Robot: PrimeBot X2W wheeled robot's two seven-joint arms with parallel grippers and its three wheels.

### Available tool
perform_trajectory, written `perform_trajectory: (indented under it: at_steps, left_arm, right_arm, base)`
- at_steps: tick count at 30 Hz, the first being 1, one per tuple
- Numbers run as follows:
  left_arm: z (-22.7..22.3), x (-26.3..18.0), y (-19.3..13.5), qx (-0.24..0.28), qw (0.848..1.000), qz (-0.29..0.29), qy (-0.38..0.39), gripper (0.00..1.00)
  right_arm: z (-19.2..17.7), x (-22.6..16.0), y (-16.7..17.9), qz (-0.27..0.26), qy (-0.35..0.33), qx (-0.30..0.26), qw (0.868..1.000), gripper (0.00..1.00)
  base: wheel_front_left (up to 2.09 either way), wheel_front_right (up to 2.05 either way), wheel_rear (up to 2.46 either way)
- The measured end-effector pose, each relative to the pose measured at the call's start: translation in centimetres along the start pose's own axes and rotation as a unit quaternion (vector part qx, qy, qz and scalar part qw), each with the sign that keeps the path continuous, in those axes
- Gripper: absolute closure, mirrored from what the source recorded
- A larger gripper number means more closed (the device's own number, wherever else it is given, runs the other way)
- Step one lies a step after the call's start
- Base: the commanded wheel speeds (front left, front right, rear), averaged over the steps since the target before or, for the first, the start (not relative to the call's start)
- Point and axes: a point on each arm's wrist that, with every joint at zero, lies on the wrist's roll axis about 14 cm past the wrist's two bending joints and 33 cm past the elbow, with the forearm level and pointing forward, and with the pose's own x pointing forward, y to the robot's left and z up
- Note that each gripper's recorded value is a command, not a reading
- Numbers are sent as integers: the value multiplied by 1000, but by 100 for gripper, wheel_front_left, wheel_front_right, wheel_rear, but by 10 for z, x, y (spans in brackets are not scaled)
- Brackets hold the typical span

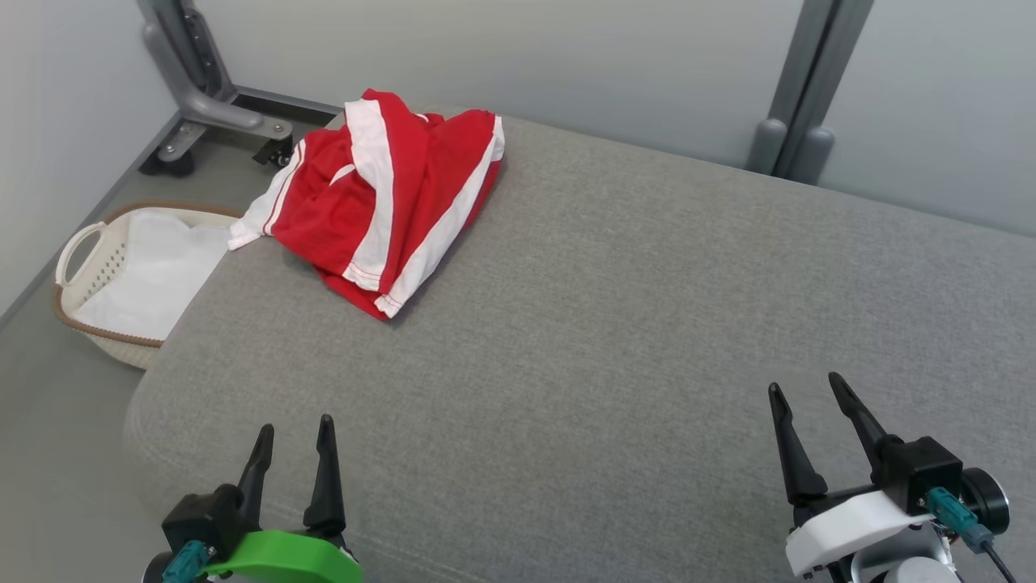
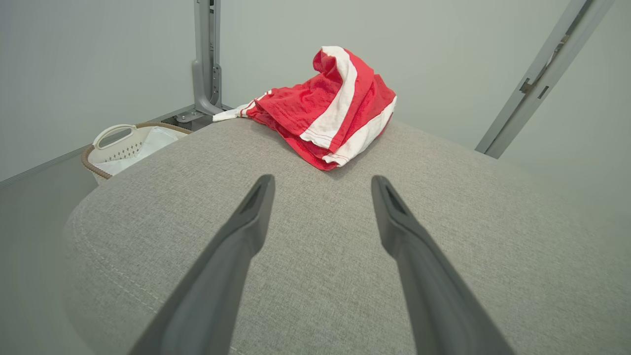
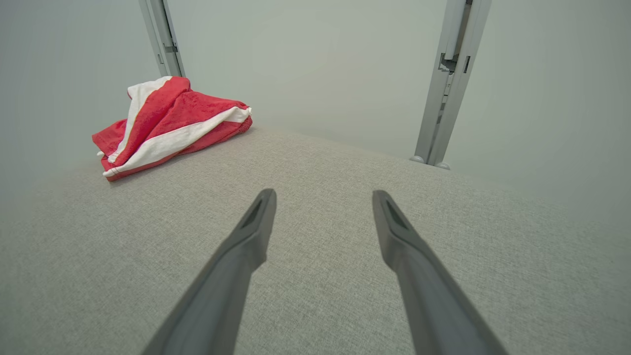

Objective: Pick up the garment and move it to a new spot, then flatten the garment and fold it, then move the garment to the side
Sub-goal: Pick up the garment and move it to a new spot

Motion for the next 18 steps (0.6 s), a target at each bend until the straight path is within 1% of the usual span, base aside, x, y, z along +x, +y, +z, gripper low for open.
perform_trajectory:
  at_steps: [7, 15, 18]
  left_arm:
    - [4, -5, 12, 0, 1000, 19, -6, 0]
    - [4, 0, 9, -2, 1000, 15, -6, 0]
    - [6, 3, 8, 8, 1000, 16, -7, 0]
  right_arm:
    - [-2, 6, 11, 18, 2, 3, 1000, 0]
    - [-3, 3, 5, 9, 3, 4, 1000, 0]
    - [-4, 5, 3, 6, 2, 4, 1000, 0]
  base:
    - [0, 0, 0]
    - [0, 0, 0]
    - [0, 0, 0]
